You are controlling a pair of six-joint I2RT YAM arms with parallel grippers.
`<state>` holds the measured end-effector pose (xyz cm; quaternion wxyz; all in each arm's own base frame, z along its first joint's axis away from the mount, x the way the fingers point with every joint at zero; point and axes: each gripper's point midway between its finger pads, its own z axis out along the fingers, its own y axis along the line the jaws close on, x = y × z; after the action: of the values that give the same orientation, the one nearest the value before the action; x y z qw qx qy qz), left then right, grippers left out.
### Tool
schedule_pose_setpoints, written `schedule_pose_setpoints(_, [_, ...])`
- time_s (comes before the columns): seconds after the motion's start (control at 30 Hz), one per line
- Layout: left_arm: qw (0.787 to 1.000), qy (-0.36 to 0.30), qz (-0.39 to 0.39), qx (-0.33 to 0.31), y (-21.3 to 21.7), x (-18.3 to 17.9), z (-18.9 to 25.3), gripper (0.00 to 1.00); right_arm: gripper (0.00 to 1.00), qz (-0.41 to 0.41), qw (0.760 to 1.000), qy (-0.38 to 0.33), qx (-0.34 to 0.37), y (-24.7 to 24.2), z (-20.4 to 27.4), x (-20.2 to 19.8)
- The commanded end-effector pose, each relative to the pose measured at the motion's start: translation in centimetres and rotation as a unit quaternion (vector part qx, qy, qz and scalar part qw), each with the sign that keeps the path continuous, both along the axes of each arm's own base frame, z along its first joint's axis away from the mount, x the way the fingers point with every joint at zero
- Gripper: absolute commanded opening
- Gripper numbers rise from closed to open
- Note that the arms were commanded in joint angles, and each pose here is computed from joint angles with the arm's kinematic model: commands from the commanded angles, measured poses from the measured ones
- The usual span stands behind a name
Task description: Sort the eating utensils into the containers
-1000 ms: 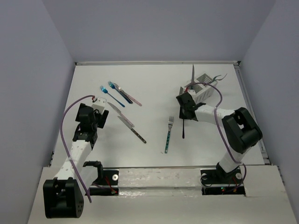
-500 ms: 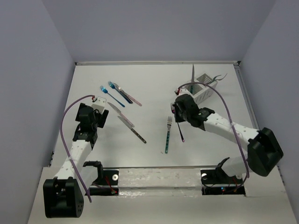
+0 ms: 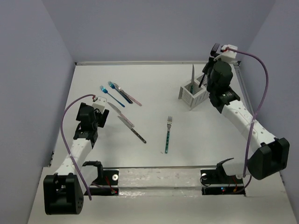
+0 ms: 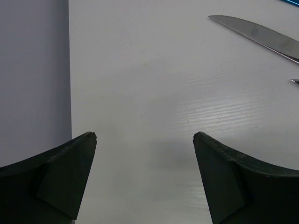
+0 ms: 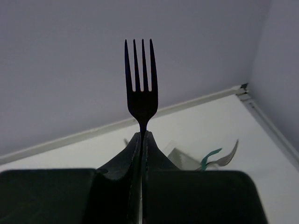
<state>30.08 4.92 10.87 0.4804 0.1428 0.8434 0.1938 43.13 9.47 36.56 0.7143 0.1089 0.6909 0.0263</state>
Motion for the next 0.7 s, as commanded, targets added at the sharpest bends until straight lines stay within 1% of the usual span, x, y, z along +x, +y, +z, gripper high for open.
schedule_pose_setpoints(0.0, [1.0, -0.015, -0.003, 0.002, 0.0, 0.8, 0.4, 0.99, 0.0, -0.136, 0.982, -0.129, 0.012, -6.2, 4.9, 2.4])
schedule_pose_setpoints(0.03, [1.0, -0.014, -0.004, 0.002, 0.0, 0.8, 0.3, 0.99, 0.0, -0.142, 0.981, -0.129, 0.007, -6.2, 4.6, 3.1])
schedule_pose_setpoints(0.1, [1.0, -0.009, -0.002, 0.005, 0.1, 0.9, -0.1, 0.99, 0.0, -0.158, 0.981, -0.107, -0.019, -6.7, 2.0, 6.0])
schedule_pose_setpoints(0.2, [1.0, -0.003, 0.0, 0.008, 0.2, 1.0, -0.5, 0.99, 0.0, -0.164, 0.982, -0.093, -0.027, -7.0, 0.2, 7.7])
schedule_pose_setpoints(0.23, [1.0, -0.004, 0.001, 0.009, 0.2, 1.1, -0.5, 0.99, 0.0, -0.173, 0.981, -0.078, -0.04, -7.5, -1.4, 8.7])
schedule_pose_setpoints(0.27, [1.0, -0.001, 0.003, 0.01, 0.3, 1.0, -0.7, 0.99, 0.0, -0.179, 0.98, -0.085, -0.035, -7.6, -0.9, 8.6])
schedule_pose_setpoints(0.33, [1.0, 0.0, 0.003, 0.011, 0.4, 1.1, -0.8, 0.99, 0.0, -0.191, 0.978, -0.065, -0.055, -8.4, -3.8, 10.1])
schedule_pose_setpoints(0.4, [1.0, 0.001, 0.002, 0.013, 0.4, 1.2, -0.8, 0.99, 0.0, -0.193, 0.977, -0.062, -0.061, -8.8, -4.8, 10.8])
schedule_pose_setpoints(0.43, [1.0, 0.003, 0.003, 0.013, 0.4, 1.2, -0.9, 0.99, 0.0, -0.199, 0.976, -0.063, -0.063, -9.5, -4.9, 11.1])
schedule_pose_setpoints(0.5, [1.0, 0.006, 0.003, 0.014, 0.4, 1.1, -1.2, 0.99, 0.0, -0.196, 0.977, -0.06, -0.067, -9.3, -5.3, 11.5])
schedule_pose_setpoints(0.67, [1.0, 0.013, 0.007, 0.017, 0.6, 1.2, -1.6, 0.99, 0.0, -0.178, 0.978, -0.089, -0.057, -9.2, -3.2, 11.0])
